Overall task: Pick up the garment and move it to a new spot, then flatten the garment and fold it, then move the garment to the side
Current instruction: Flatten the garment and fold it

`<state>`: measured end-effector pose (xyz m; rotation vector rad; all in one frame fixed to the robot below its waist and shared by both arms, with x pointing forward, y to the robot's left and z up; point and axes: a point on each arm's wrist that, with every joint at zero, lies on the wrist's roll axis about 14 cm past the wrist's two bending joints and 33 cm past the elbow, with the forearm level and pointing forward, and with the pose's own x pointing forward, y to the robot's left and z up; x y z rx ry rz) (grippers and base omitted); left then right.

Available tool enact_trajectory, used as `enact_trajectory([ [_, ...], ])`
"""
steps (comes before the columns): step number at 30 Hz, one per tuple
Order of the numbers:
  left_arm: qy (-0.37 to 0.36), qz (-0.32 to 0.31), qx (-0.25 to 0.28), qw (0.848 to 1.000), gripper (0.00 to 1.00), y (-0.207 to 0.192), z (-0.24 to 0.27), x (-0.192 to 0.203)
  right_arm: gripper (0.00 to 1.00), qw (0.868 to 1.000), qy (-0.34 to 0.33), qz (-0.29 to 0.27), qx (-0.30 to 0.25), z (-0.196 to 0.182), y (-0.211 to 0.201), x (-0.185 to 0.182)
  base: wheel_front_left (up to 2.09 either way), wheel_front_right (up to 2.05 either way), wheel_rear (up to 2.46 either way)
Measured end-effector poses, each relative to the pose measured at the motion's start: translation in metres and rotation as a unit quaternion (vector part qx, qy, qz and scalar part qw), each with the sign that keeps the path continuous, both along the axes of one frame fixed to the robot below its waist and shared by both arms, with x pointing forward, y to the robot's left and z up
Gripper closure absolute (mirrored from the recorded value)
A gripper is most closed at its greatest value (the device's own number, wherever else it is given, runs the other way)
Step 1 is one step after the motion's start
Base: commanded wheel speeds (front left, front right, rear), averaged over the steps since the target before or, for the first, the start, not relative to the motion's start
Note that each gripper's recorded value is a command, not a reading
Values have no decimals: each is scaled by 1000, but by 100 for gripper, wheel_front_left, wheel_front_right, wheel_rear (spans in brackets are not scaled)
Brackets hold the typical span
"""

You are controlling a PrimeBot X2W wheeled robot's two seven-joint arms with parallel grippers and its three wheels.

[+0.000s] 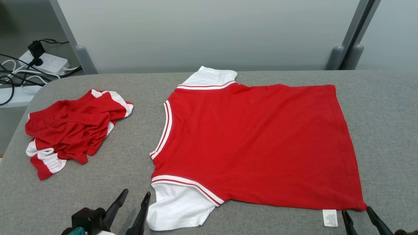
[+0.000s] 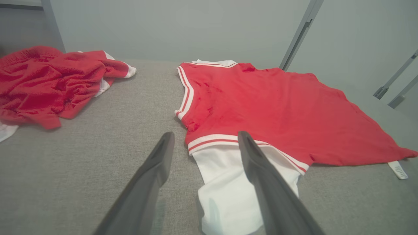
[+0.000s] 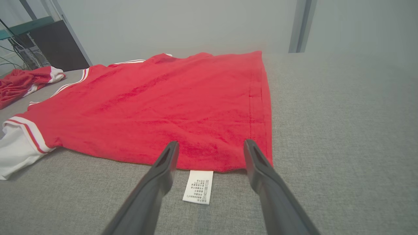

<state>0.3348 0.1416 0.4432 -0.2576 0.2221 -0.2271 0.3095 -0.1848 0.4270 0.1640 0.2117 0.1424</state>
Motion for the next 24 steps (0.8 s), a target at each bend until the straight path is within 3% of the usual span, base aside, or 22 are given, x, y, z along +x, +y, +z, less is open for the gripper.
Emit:
enact_trajectory([
  [8, 76, -32, 0, 997, 0, -10, -16, -8, 0, 1000, 10, 1, -3, -5, -3, 1, 0, 0, 0],
  [21, 228, -69, 20, 971, 0, -9, -54, -36, 0, 998, 55, -20, 0, -27, -22, 13, 0, 0, 0],
  [22, 232, -68, 20, 970, 2, -8, -56, -36, 0, 998, 63, -21, 2, -30, -23, 15, 0, 0, 0],
  [24, 238, -70, 19, 969, 18, -10, -58, -36, 0, 997, 74, -21, 4, -35, -23, 18, 0, 0, 0],
])
